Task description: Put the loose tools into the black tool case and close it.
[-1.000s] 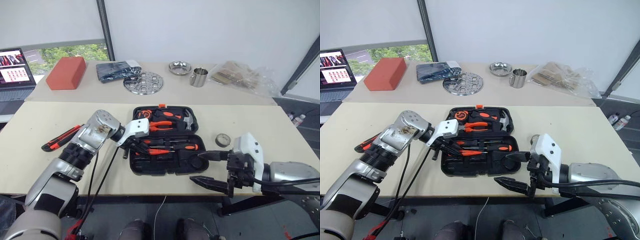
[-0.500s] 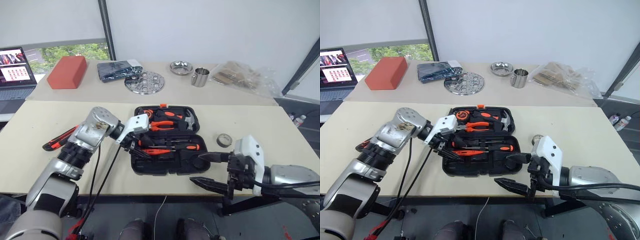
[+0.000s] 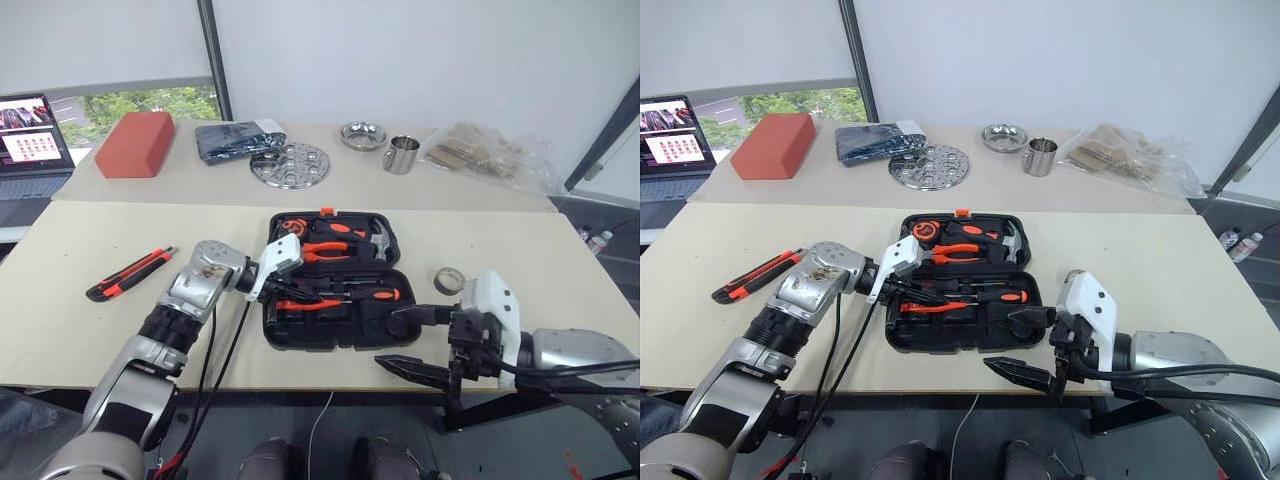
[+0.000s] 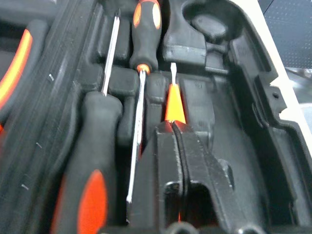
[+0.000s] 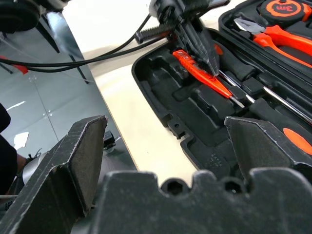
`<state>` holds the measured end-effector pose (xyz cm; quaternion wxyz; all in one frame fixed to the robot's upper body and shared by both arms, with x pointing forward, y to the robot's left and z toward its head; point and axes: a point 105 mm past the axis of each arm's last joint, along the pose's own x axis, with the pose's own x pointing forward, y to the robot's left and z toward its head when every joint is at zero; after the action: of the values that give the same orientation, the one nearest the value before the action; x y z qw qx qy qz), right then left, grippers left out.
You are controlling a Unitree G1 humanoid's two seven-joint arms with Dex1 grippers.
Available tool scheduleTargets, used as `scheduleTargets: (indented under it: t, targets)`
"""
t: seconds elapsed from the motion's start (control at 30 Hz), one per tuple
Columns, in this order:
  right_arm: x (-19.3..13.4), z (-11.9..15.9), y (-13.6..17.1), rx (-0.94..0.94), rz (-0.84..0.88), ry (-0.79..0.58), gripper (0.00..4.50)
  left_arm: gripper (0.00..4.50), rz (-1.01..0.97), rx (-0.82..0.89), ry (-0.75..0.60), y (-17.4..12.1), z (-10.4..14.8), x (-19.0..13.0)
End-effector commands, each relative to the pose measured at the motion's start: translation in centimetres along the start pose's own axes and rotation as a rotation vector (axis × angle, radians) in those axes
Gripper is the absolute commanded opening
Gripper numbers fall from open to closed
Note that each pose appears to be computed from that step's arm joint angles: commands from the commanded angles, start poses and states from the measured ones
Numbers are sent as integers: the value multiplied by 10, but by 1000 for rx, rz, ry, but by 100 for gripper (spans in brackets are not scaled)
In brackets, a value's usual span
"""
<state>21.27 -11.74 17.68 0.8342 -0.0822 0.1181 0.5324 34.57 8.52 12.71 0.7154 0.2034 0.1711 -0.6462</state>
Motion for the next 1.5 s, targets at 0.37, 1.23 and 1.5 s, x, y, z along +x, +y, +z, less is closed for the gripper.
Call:
scheduleTargets:
  t: [0.37,1.23,1.5]
  targets:
    - [3,9,1,2,15,-46,450,6,85,7,21,-5,-25,-26]
    - [43,55,-17,-171,310,-134,450,437,1032,-397,157,-41,-128,-297]
    - [32,53,-7,-173,305,-134,450,437,932,-399,371,3,-136,-288]
